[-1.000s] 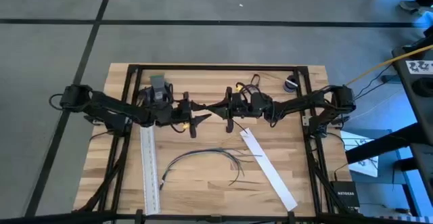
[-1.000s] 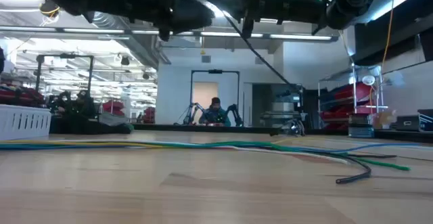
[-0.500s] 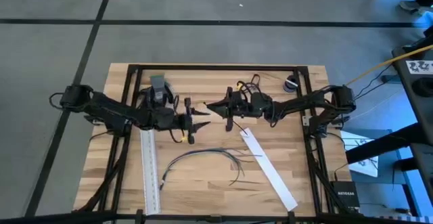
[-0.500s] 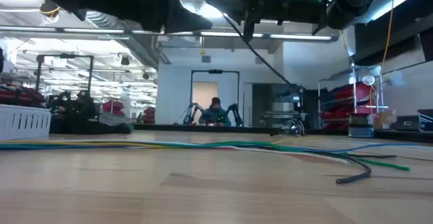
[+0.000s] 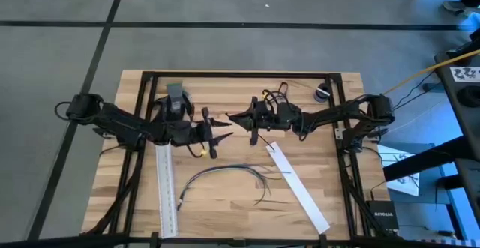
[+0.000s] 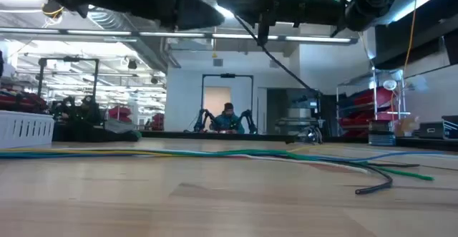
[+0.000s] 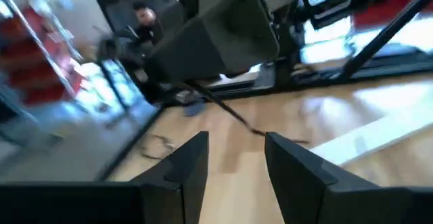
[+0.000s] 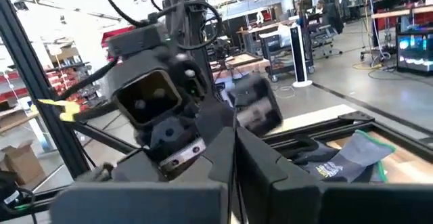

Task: Ziptie cables
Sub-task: Put the black zip tie on the cable wires

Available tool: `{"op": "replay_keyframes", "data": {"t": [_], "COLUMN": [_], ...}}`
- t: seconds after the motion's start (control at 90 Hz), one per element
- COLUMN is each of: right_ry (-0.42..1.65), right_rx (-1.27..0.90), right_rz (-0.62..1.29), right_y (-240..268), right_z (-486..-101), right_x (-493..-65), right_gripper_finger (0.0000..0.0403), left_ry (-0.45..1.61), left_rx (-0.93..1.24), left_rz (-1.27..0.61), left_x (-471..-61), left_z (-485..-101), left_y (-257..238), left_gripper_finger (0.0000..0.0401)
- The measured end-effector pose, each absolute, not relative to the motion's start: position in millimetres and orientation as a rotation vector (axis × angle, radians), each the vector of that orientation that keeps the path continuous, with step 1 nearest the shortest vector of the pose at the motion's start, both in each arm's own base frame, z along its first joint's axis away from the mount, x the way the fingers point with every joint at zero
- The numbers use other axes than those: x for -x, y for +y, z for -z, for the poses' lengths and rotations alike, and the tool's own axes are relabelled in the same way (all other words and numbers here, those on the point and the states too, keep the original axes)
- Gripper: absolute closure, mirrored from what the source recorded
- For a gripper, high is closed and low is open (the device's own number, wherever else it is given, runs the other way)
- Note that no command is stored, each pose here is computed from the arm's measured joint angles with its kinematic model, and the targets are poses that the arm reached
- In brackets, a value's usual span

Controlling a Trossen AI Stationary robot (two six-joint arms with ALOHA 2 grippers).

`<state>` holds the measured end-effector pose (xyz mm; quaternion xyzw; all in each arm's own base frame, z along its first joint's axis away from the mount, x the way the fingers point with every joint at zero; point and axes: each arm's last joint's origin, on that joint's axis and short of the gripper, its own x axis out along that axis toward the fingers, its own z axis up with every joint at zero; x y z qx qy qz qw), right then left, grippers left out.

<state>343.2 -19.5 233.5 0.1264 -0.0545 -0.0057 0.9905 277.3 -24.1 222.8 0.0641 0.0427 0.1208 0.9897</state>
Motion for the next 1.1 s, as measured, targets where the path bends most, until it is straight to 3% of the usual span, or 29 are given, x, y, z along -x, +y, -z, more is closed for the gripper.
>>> {"op": "replay_keyframes", "data": {"t": [0.233,0.9,1.1], "right_ry": [-0.125,-0.125,-0.132], "right_rx": [-0.251,-0.254,-0.254], "right_rz": [0.002,-0.002,-0.007], "right_y": [-19,-19,-19], "right_z": [-235,-235,-236], "right_x": [-343,-343,-343], "right_gripper_finger": [0.0403,0.0403,0.0403], "left_ry": [-0.044,-0.106,-0.128], "left_rx": [-0.045,-0.035,-0.069], "left_rz": [-0.234,-0.222,-0.232], "left_x": [-283,-288,-290], "left_z": [-229,-228,-227], "left_y": [-15,-2,-1], "left_gripper_finger": [0.0270,0.0271,0.0328]}}
